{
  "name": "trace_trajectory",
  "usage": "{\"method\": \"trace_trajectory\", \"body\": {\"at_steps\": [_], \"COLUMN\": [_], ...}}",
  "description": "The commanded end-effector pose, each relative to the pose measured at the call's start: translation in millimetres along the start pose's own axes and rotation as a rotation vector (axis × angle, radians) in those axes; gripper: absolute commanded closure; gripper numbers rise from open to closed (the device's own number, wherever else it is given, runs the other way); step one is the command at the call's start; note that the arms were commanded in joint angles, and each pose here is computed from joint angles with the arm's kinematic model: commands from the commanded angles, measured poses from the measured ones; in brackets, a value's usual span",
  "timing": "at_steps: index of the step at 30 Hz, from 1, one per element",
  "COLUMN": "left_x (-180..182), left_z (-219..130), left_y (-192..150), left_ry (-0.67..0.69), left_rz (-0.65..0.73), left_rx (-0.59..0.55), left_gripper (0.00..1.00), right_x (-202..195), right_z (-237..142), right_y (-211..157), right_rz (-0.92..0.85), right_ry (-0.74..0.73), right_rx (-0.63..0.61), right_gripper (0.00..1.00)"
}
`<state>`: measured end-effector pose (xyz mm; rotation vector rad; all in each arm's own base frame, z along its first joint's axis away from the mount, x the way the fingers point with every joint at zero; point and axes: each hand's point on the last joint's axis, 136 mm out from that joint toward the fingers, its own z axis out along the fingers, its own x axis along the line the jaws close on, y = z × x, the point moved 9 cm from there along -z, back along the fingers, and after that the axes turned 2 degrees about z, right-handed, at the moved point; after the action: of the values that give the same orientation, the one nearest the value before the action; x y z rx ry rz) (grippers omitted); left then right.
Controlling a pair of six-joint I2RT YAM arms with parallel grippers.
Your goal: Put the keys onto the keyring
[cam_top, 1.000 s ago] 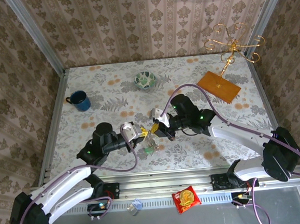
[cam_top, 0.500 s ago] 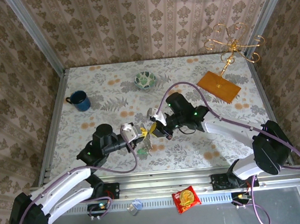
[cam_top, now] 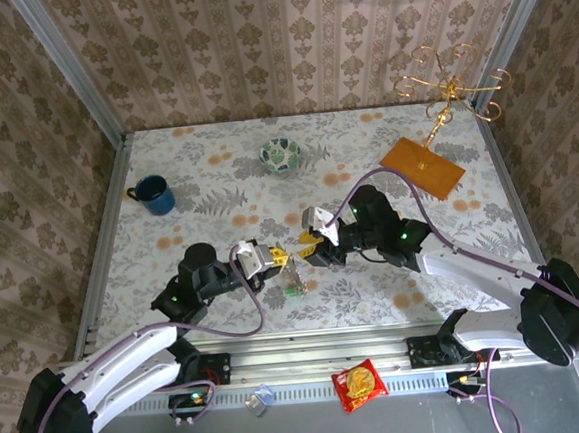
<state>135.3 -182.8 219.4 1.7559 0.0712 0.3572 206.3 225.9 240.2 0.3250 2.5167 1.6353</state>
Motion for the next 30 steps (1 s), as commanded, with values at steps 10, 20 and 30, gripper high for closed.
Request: {"method": "trace_trajectory", "body": {"at_steps": [10, 20, 30], "left_x": [-3, -3, -3], "left_z": [4, 6, 7], "left_y": [10, 9, 10], "left_ry": [-0.056, -0.056, -0.068], "left_rz": [-0.028, -0.045, -0.053], "left_rx": [-0.128, -0.143, -0.157], "left_gripper": [1.00, 1.00, 1.00], "right_x": [3, 7, 2], "right_z": [-12, -5, 4], "right_y": [11, 10, 12], "right_rz": [-0.082, -0.056, -0.048], "right_ry": [0.026, 0.143, 0.133], "right_rx": [-0.106, -0.111, -0.116], "right_gripper": [0.65, 0.65, 0.71]}}
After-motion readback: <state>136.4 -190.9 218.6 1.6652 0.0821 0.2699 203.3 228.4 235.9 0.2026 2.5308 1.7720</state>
